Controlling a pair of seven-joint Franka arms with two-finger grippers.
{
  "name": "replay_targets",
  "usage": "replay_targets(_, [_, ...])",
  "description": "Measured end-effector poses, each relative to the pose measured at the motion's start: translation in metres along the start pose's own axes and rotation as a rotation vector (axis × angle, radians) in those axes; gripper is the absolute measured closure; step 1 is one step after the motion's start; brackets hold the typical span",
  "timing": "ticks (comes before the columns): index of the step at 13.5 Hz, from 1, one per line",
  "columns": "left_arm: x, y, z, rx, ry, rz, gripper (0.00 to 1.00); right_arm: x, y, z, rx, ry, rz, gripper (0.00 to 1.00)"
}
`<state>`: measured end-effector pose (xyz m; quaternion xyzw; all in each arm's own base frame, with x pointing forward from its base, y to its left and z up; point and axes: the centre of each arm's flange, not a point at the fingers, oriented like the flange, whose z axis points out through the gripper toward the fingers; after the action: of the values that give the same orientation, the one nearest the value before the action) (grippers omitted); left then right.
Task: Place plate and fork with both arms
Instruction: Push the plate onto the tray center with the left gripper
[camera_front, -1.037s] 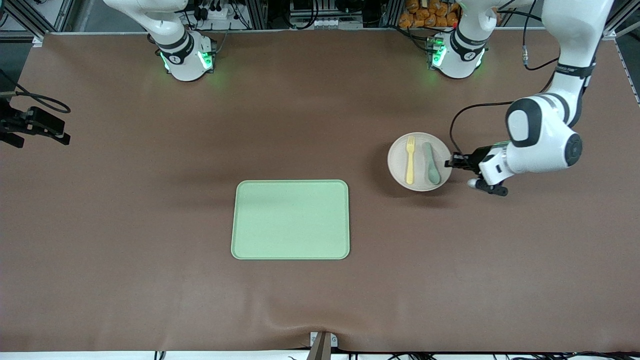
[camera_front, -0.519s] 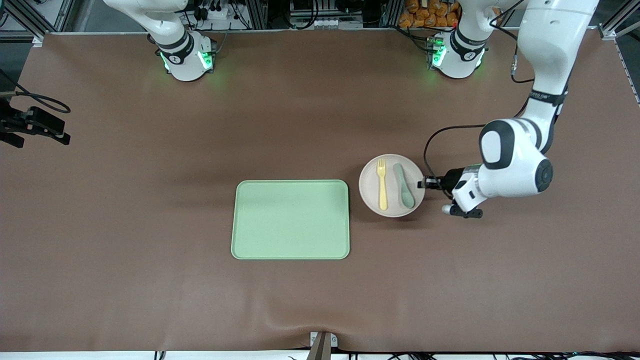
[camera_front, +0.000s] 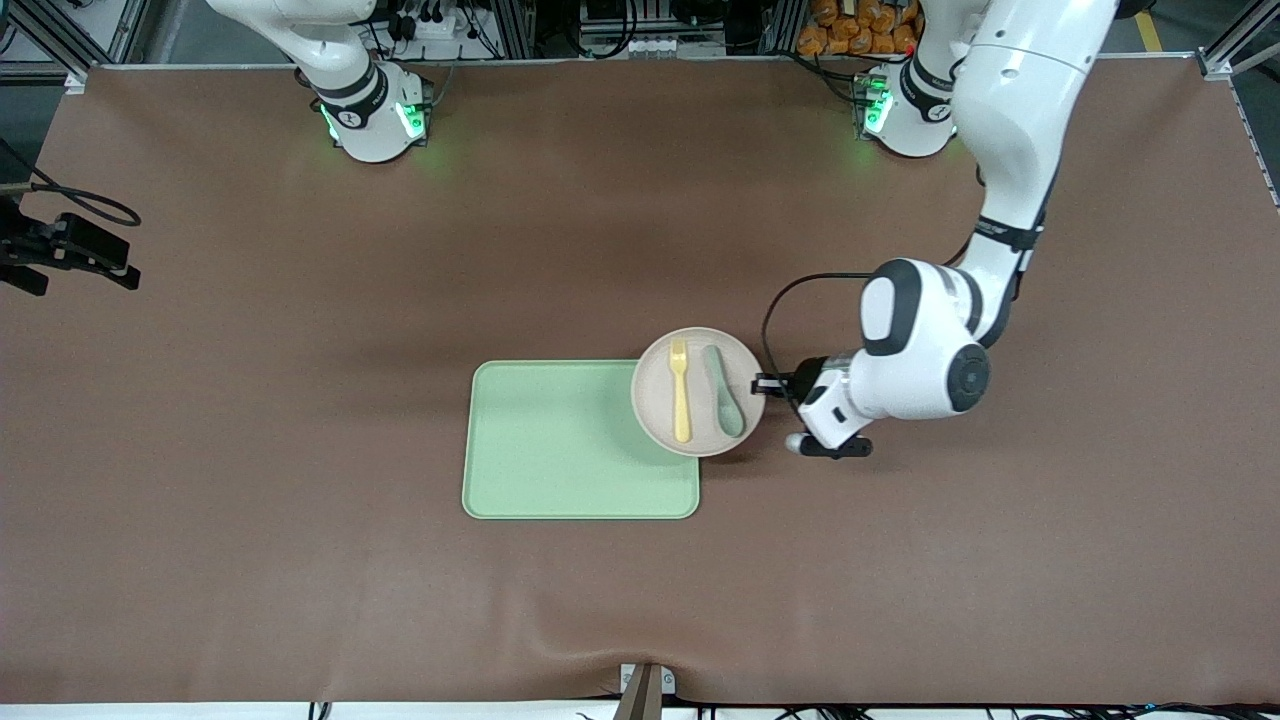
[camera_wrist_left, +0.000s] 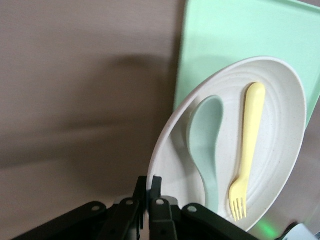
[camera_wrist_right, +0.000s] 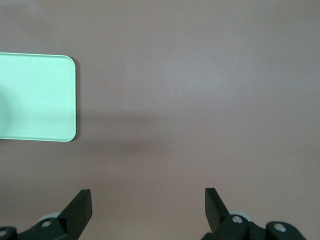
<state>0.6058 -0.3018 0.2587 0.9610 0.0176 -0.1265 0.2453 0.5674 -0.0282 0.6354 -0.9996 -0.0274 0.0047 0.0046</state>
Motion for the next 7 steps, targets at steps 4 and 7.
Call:
replay_targets(4, [0.007, 0.045, 0.035, -0.001, 0.034, -0.058, 0.95, 0.000, 0.000, 0.000, 0.002, 0.001, 0.000, 0.00])
replay_targets(7, [0.013, 0.073, 0.062, -0.010, 0.081, -0.062, 0.95, 0.001, -0.003, -0.001, 0.008, 0.007, -0.005, 0.00])
